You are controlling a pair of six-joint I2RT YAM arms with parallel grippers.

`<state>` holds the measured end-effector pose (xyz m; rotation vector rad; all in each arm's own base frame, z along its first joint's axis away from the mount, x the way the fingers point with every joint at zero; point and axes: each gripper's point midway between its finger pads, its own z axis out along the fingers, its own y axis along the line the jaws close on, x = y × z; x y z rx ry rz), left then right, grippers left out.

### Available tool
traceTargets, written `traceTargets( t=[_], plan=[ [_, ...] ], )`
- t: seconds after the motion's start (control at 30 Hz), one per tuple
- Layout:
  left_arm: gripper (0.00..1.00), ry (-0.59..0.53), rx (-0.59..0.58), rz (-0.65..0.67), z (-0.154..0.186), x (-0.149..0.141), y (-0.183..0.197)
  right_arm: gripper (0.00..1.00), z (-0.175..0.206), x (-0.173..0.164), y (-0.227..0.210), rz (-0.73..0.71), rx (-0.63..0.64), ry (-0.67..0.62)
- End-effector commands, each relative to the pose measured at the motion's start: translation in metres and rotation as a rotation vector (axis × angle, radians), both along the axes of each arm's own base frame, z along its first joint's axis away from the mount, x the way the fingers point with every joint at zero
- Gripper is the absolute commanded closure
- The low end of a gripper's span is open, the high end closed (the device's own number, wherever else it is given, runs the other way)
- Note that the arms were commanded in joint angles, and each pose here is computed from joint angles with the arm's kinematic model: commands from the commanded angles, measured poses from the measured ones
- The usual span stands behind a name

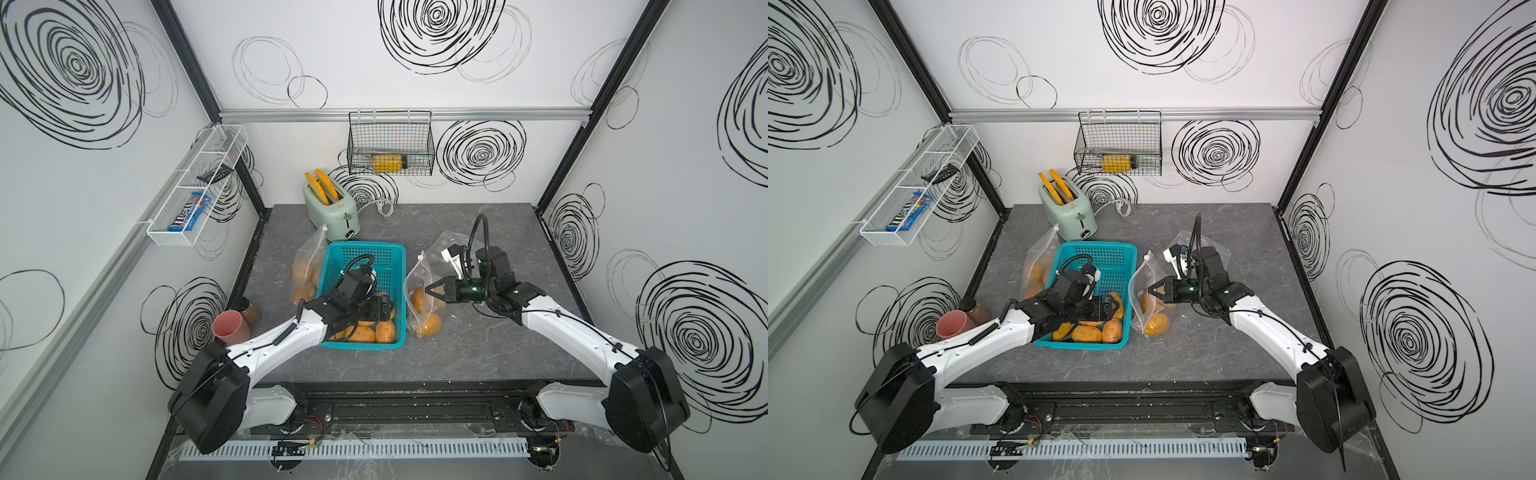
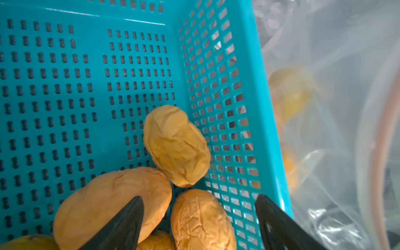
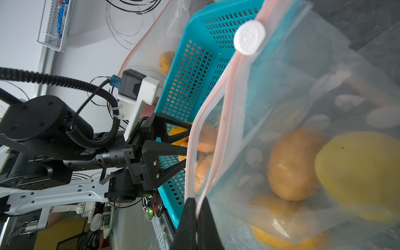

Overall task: Put the potatoes into a zipper bag and zip it
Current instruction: Pick up the potato from the basket.

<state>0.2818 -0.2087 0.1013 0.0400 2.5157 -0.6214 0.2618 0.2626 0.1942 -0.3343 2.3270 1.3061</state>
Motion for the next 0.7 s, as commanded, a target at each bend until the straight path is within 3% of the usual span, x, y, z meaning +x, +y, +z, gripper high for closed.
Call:
traceTargets(
  t=[0.0,0.3,0.67],
  plan=[
    [0.15,-0.104,-0.045,0.075,0.02,0.029,-0.007,1.0,-0.003,0.004,-0.002,-0.007,-0.033,-0.019],
    [0.19,-0.046,0.084,0.083,-0.011,0.049,-0.012,1.0,-0.007,0.004,-0.002,-0.013,-0.045,-0.011],
    [0.17,0.034,0.232,0.053,-0.056,0.047,-0.009,1.0,-0.008,0.001,-0.004,-0.01,-0.048,-0.018]
  ],
)
